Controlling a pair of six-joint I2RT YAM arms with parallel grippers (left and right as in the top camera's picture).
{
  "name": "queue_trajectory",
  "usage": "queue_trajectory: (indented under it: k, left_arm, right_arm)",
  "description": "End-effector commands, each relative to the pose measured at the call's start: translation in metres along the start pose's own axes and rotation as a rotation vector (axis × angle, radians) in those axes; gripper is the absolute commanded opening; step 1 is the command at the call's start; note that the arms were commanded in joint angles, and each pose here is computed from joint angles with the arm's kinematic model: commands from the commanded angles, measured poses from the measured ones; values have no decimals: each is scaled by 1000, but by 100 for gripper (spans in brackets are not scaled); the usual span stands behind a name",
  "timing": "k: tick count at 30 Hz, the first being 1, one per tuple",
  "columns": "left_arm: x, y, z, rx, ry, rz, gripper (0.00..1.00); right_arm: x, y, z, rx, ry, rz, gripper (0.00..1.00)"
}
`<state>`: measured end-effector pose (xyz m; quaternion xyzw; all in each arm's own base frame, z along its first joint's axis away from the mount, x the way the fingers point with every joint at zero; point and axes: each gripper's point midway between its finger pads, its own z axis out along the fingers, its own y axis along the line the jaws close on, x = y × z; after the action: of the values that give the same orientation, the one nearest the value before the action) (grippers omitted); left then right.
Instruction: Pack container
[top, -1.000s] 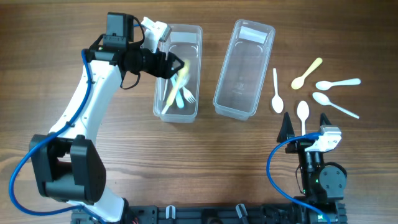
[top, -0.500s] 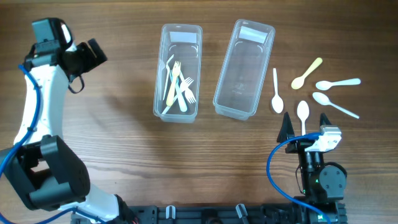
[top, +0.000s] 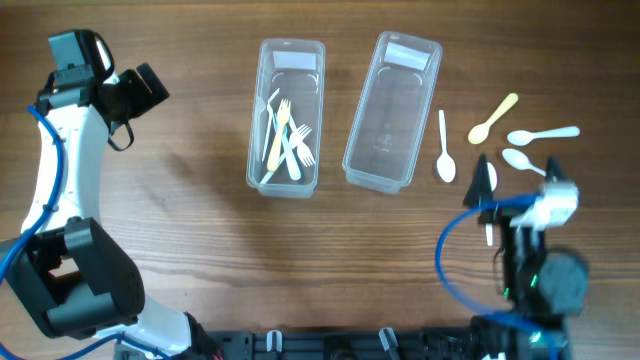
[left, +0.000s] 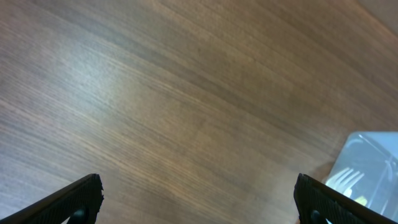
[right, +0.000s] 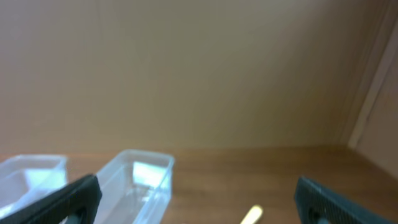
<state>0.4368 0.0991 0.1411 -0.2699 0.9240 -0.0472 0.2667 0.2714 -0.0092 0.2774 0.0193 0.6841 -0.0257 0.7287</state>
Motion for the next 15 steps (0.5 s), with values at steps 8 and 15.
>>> queue_trajectory:
  k: [8, 15]
  left_arm:
    - [-6, 1, -10, 1, -27, -15, 100]
    - [-6, 1, -10, 1, -27, -14, 100]
  right_arm:
    - [40, 28, 197, -43, 651, 92, 100]
    - [97, 17, 174, 10, 869, 66, 59]
